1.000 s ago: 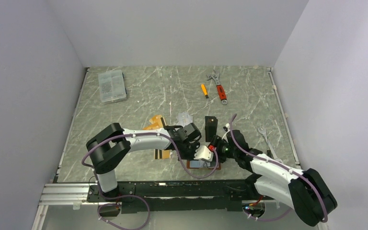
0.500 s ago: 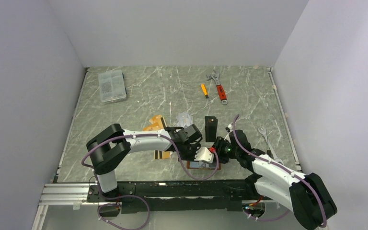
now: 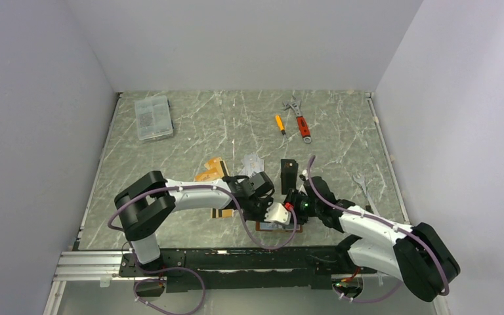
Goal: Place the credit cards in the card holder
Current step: Insert the credit card into the card holder.
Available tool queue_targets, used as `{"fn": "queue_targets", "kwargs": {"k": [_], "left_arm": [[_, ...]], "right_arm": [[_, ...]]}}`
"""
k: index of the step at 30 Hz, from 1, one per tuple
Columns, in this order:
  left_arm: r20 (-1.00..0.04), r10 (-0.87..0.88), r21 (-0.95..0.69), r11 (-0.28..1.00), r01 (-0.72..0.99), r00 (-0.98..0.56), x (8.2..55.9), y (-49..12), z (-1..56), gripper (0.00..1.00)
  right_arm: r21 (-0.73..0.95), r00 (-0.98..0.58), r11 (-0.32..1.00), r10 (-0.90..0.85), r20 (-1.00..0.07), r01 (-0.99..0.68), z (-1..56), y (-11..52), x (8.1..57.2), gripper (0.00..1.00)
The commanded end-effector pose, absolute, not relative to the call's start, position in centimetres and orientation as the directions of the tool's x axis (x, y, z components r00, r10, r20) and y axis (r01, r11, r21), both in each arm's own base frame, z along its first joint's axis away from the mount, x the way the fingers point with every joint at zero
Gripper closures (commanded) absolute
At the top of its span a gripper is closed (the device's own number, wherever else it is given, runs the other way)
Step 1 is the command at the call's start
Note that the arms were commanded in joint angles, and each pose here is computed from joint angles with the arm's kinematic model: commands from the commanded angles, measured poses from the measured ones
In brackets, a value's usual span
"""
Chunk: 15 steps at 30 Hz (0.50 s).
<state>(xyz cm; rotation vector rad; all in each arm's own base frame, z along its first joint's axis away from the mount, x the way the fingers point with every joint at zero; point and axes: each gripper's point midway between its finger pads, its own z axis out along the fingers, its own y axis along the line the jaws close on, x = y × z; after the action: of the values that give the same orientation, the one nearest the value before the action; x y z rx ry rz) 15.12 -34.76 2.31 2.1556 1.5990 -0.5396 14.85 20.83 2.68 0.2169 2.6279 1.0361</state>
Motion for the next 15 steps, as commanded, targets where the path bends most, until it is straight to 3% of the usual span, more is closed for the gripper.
{"fn": "queue_targets", "kwargs": {"k": [1,15], "left_arm": [[-0.483,0.827,0.067,-0.291,0.954,0.286,14.2,-32.8,1.4,0.97],[-0.534,0.755,0.137,-0.366,0.921,0.379,14.4,-32.2,2.7,0.96]], "right_arm": [[0.692,-0.924,0.722,0.259,-0.28,-0.007,4.3,21.9,16.5,0.58],[0.682,-0.935,0.725,0.17,-0.312,-0.096,5.5,25.9,16.9,0.59]]}}
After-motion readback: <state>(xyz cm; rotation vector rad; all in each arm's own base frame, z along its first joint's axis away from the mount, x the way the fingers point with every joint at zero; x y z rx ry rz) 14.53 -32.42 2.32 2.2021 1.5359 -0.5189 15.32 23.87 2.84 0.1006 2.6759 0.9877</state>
